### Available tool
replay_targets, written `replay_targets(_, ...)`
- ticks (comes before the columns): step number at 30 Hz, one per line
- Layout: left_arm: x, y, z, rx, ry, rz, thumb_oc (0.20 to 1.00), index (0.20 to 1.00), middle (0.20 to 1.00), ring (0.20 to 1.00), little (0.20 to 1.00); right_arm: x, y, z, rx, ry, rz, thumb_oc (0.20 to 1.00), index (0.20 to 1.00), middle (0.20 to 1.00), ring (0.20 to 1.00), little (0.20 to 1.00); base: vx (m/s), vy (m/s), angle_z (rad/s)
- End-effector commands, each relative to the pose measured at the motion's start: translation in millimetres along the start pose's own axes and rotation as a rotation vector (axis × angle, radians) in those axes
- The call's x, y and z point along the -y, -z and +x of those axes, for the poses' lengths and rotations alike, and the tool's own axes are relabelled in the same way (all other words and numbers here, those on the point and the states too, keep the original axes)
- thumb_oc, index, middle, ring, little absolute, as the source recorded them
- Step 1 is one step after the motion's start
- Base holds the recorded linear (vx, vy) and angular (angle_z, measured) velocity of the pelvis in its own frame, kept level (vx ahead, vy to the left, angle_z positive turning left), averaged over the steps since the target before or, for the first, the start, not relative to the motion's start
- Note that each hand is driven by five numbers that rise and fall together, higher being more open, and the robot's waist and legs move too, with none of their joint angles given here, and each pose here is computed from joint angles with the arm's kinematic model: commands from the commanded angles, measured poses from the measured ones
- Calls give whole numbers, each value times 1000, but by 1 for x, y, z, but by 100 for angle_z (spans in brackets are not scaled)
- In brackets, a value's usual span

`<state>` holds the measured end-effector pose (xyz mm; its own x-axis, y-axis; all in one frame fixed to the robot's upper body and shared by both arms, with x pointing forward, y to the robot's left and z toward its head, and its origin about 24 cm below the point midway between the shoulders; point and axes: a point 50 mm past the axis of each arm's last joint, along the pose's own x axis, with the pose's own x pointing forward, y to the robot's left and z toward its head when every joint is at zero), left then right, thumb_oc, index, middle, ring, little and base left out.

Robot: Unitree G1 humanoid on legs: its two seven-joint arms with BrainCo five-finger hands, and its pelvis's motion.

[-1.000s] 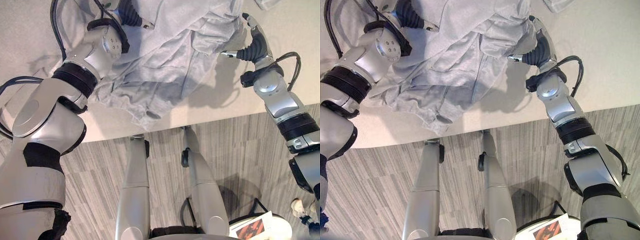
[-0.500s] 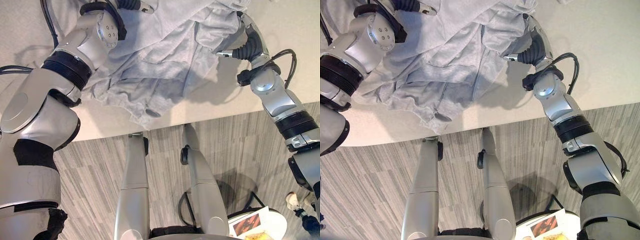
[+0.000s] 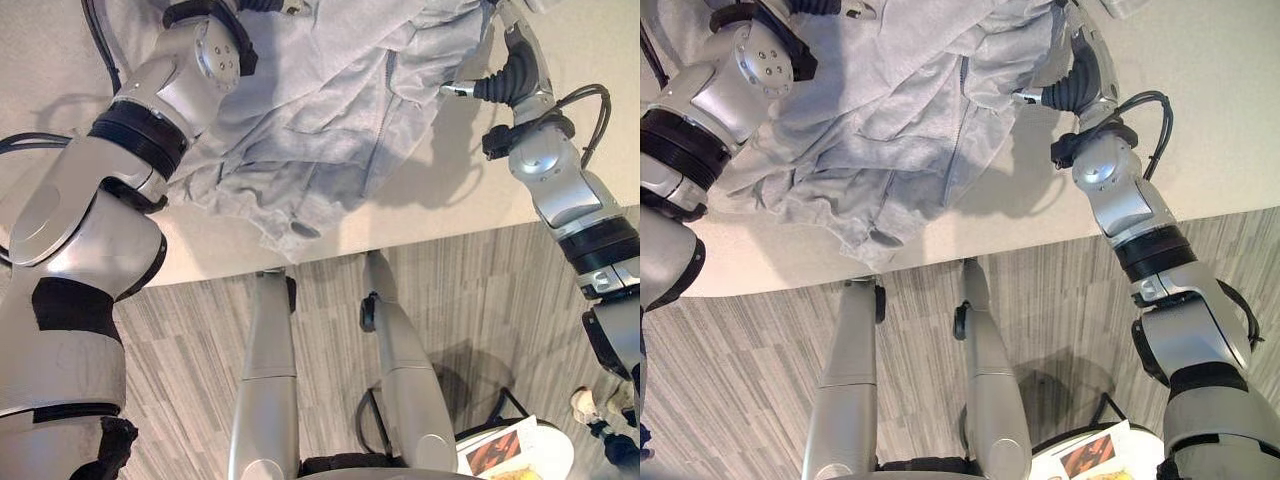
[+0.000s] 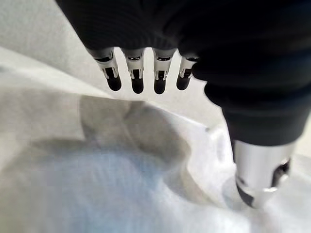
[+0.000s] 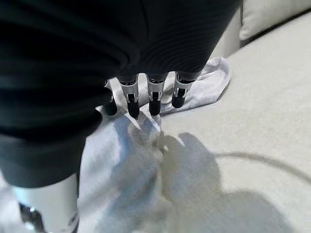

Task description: Hang the clothes on the sofa on the clothes rack.

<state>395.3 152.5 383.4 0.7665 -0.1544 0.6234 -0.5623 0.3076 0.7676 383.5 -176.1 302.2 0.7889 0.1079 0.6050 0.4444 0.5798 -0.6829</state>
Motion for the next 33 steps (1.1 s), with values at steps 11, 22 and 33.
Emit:
replay_targets(11, 5, 2, 1, 23, 38, 145, 928, 928, 928, 928, 928, -10, -24, 6, 95, -41, -76, 200, 200, 200, 200, 200, 12, -4, -1)
replay_targets(22, -1, 33, -14, -18, 31, 199, 200, 200, 200, 200, 200, 23, 23, -35, -6, 113, -68, 200, 200, 200, 200, 200, 1, -19, 0)
replay_targets(33, -32, 89, -82, -90, -167, 58, 200, 200, 200, 200, 200, 54, 23, -79, 49, 208, 6, 200, 200, 200, 200, 200, 12, -65, 3)
